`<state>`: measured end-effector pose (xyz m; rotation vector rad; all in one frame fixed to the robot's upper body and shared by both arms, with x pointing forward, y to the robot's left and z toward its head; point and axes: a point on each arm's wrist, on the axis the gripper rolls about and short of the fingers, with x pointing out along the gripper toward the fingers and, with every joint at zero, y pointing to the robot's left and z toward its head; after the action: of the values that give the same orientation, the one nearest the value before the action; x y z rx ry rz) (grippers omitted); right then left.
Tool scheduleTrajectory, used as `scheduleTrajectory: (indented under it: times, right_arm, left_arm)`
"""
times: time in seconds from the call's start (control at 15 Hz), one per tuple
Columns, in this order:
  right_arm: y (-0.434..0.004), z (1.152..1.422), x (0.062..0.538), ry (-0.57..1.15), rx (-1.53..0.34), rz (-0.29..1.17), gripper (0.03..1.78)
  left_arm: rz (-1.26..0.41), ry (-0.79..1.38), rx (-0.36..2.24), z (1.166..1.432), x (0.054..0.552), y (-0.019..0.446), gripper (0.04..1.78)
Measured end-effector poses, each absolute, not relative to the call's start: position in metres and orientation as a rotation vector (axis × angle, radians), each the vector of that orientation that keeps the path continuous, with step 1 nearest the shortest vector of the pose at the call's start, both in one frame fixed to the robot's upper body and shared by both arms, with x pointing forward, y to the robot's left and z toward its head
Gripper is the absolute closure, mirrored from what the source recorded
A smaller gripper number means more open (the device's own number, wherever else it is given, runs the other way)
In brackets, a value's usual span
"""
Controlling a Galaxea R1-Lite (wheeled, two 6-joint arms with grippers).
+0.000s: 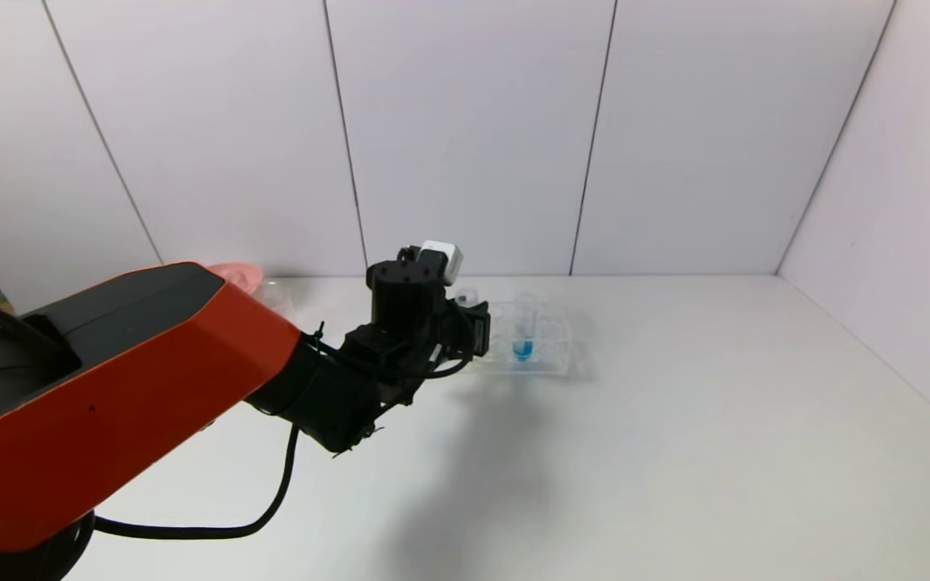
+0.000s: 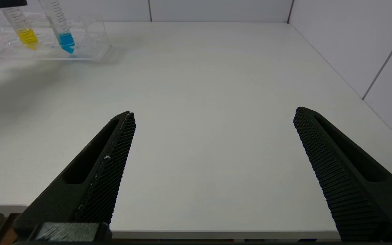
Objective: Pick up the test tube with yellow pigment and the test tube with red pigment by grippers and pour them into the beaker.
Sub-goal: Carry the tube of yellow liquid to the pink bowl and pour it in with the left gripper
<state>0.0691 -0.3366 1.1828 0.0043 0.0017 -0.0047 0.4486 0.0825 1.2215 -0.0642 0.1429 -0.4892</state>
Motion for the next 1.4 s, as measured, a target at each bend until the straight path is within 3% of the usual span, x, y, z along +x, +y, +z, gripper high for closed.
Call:
scheduleTrajectory:
  times: [0.8,1.4]
  right_arm:
    - [-0.337,1.183,0.069,0.002,0.004,-0.005,0.11]
    - [-0.337,1.183,0.069,0.002,0.005,-0.004,0.11]
  left_arm:
    - [-0.507,0.081,-0.06,1.247,0.438,0.087,1.37]
    - [-0.519,-0.018,-0.033,1.289,0.422,0.095,1.37]
